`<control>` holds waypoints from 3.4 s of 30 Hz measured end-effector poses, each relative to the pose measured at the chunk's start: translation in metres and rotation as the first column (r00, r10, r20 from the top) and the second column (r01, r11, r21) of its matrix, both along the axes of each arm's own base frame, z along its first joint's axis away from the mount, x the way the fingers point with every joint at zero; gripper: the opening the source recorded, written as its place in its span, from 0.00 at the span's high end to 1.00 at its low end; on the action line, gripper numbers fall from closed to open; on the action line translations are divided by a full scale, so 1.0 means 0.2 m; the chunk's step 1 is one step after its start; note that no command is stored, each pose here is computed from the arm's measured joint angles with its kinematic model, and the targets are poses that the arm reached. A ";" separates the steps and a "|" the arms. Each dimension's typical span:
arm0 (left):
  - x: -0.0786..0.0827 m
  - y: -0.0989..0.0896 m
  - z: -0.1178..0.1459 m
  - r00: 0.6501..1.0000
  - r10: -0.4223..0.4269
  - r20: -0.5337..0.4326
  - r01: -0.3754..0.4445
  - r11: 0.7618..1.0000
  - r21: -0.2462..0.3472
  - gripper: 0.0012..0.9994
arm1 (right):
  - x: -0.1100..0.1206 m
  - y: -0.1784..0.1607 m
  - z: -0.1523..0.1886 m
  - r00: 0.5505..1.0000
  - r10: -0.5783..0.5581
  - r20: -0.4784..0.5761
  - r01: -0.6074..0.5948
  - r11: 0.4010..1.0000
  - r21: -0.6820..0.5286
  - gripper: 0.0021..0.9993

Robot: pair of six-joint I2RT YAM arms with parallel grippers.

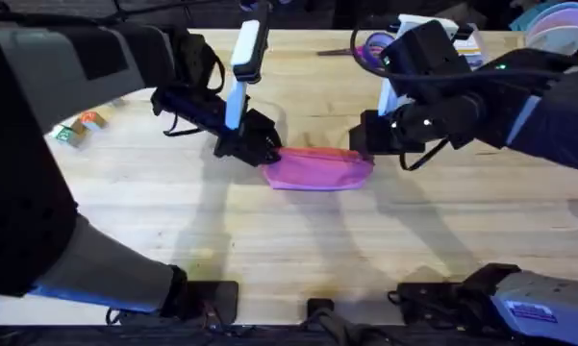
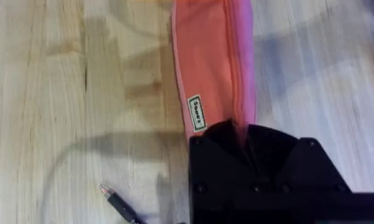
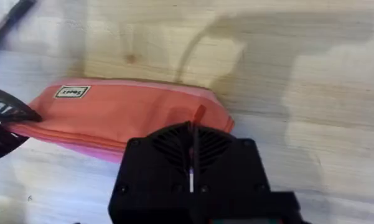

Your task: Unzip the bag, pick up the pens from the table one at a time and place them inside, then zip the bag closed.

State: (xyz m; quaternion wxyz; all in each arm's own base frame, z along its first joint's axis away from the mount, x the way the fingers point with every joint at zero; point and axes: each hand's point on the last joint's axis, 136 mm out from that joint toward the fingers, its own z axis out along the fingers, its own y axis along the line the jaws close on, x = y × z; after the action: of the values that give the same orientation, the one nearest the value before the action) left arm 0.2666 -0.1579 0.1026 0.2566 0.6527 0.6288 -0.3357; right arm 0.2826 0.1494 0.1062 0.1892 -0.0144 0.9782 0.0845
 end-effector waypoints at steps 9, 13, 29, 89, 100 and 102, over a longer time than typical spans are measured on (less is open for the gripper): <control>0.00 0.00 0.00 1.000 0.000 0.000 0.000 1.000 0.000 0.96 | 0.01 0.01 0.05 0.999 0.000 0.036 -0.001 1.000 0.021 0.97; 0.00 0.00 0.00 1.000 0.000 0.000 0.000 1.000 0.000 0.96 | 0.00 0.02 0.16 0.996 0.006 0.093 -0.012 0.997 0.070 0.97; 0.00 0.00 0.00 1.000 0.000 0.000 0.000 1.000 0.000 0.96 | -0.02 0.10 0.20 0.996 0.016 0.083 -0.031 0.985 0.172 0.97; 0.00 0.00 0.00 1.000 0.000 0.002 0.000 1.000 0.001 0.96 | -0.19 0.06 0.45 0.974 -0.068 0.218 0.030 0.985 0.171 0.00; 0.00 0.00 0.00 1.000 0.000 0.002 0.000 1.000 0.001 0.96 | -0.18 0.02 0.44 0.967 -0.132 0.216 0.096 0.981 0.166 0.00; 0.00 0.00 0.00 1.000 0.000 0.002 0.000 1.000 0.001 0.96 | -0.18 0.02 0.44 0.967 -0.134 0.215 0.099 0.981 0.167 0.00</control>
State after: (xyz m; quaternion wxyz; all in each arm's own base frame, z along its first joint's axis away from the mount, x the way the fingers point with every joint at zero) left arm 0.2670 -0.1579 0.1025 0.2571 0.6532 0.6286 -0.3347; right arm 0.2473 0.1534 0.1948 0.3043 0.0486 0.9400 0.1467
